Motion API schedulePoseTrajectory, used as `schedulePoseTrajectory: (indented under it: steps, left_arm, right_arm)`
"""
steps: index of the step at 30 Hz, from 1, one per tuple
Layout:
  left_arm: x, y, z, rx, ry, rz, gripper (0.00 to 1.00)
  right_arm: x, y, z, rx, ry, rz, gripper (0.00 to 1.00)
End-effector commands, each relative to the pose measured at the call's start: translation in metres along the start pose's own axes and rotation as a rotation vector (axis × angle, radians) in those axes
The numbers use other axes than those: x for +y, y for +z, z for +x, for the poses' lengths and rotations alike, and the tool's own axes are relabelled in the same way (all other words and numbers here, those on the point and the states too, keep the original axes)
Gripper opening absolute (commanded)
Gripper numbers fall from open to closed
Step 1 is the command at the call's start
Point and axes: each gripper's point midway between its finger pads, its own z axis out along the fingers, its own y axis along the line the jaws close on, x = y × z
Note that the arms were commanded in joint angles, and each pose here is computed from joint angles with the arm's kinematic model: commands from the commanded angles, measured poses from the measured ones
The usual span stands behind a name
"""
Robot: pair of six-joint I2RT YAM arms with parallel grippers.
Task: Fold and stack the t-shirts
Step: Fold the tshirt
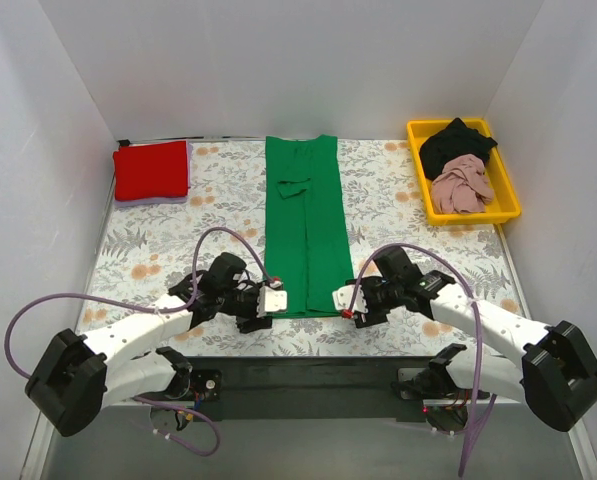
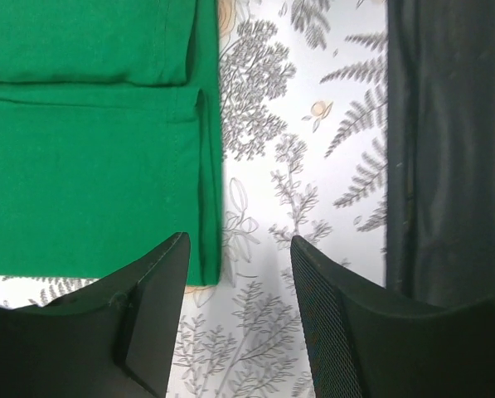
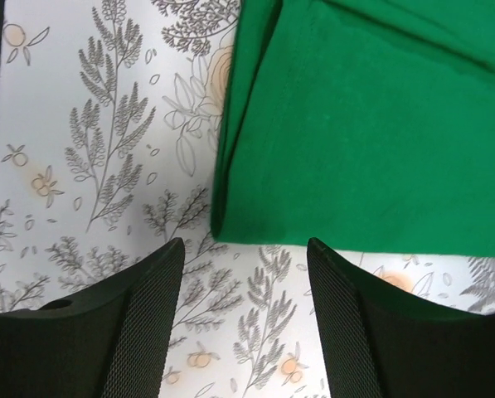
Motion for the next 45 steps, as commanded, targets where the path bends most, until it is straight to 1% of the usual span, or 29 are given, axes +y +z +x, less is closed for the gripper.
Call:
schedulePoseTrajectory:
  steps: [1,4,12,18,20,21,22,23,24,25,26,27,30,32,34,37,38,40,41,42,43,44,45]
  left_arm:
    - [0.021,0.006,0.005,0.027,0.182,-0.054,0.50]
    - [0.019,0.012,0.014,0.048,0.217,-0.031,0.50]
    - [0.021,0.019,0.033,0.089,0.222,-0.047,0.50]
    - [0.018,0.024,0.043,0.119,0.223,-0.022,0.45]
    - [0.019,0.026,0.045,0.128,0.217,-0.012,0.38]
    - [0.019,0.027,0.045,0.131,0.212,-0.011,0.33]
    - [0.020,0.028,0.046,0.137,0.204,-0.006,0.29]
    - [0.021,0.029,0.046,0.139,0.203,-0.006,0.22]
    - [0.022,0.029,0.045,0.139,0.202,-0.006,0.18]
    - [0.024,0.029,0.043,0.135,0.204,-0.010,0.15]
    - [0.026,0.029,0.040,0.130,0.204,-0.014,0.08]
    - [0.026,0.029,0.037,0.121,0.203,-0.014,0.06]
    - [0.023,0.026,0.020,0.079,0.187,0.003,0.00]
    - [0.017,0.024,0.012,0.068,0.167,0.016,0.00]
    - [0.011,0.021,0.003,0.046,0.166,0.037,0.00]
    - [-0.008,0.014,-0.009,0.026,0.185,0.084,0.00]
    - [-0.022,0.013,-0.009,0.036,0.204,0.124,0.00]
    - [-0.036,0.006,-0.018,0.018,0.244,0.130,0.00]
    - [-0.046,0.004,-0.022,0.006,0.247,0.149,0.00]
    - [-0.047,-0.003,-0.033,-0.025,0.225,0.138,0.00]
    - [-0.049,-0.006,-0.036,-0.030,0.213,0.140,0.00]
    - [-0.050,-0.009,-0.035,-0.016,0.189,0.136,0.00]
    - [-0.047,-0.011,-0.037,-0.011,0.174,0.118,0.00]
  right_arm:
    - [-0.022,0.007,-0.019,-0.085,-0.131,0.047,0.66]
    - [-0.017,0.013,-0.017,-0.088,-0.145,0.015,0.64]
    - [-0.003,0.030,-0.009,-0.063,-0.170,-0.049,0.60]
    - [0.016,0.042,0.006,-0.008,-0.157,-0.125,0.49]
    - [0.019,0.044,0.008,0.003,-0.153,-0.142,0.40]
    - [0.021,0.047,0.011,0.020,-0.152,-0.153,0.38]
    - [0.022,0.048,0.012,0.029,-0.144,-0.159,0.32]
    - [0.023,0.050,0.015,0.043,-0.132,-0.170,0.28]
    - [0.021,0.051,0.018,0.060,-0.122,-0.168,0.23]
    - [0.020,0.051,0.020,0.071,-0.103,-0.166,0.10]
    - [0.019,0.052,0.021,0.081,-0.090,-0.165,0.05]
    - [0.016,0.051,0.022,0.098,-0.078,-0.153,0.01]
    - [0.002,0.047,0.016,0.120,-0.046,-0.087,0.01]
    - [-0.010,0.040,0.003,0.097,-0.020,-0.039,0.01]
    - [-0.009,0.033,-0.007,0.069,-0.013,-0.046,0.01]
    - [0.006,0.023,-0.027,0.028,-0.054,-0.064,0.01]
    - [0.012,0.019,-0.040,-0.003,-0.096,-0.062,0.01]
    - [0.025,0.013,-0.052,-0.028,-0.101,-0.077,0.01]
    - [0.031,0.008,-0.066,-0.063,-0.123,-0.077,0.01]
    - [0.034,0.004,-0.072,-0.082,-0.108,-0.079,0.01]
    - [0.034,0.001,-0.078,-0.098,-0.109,-0.074,0.01]
    - [0.030,-0.004,-0.083,-0.113,-0.119,-0.049,0.01]
    - [0.021,-0.008,-0.084,-0.099,-0.127,-0.010,0.01]
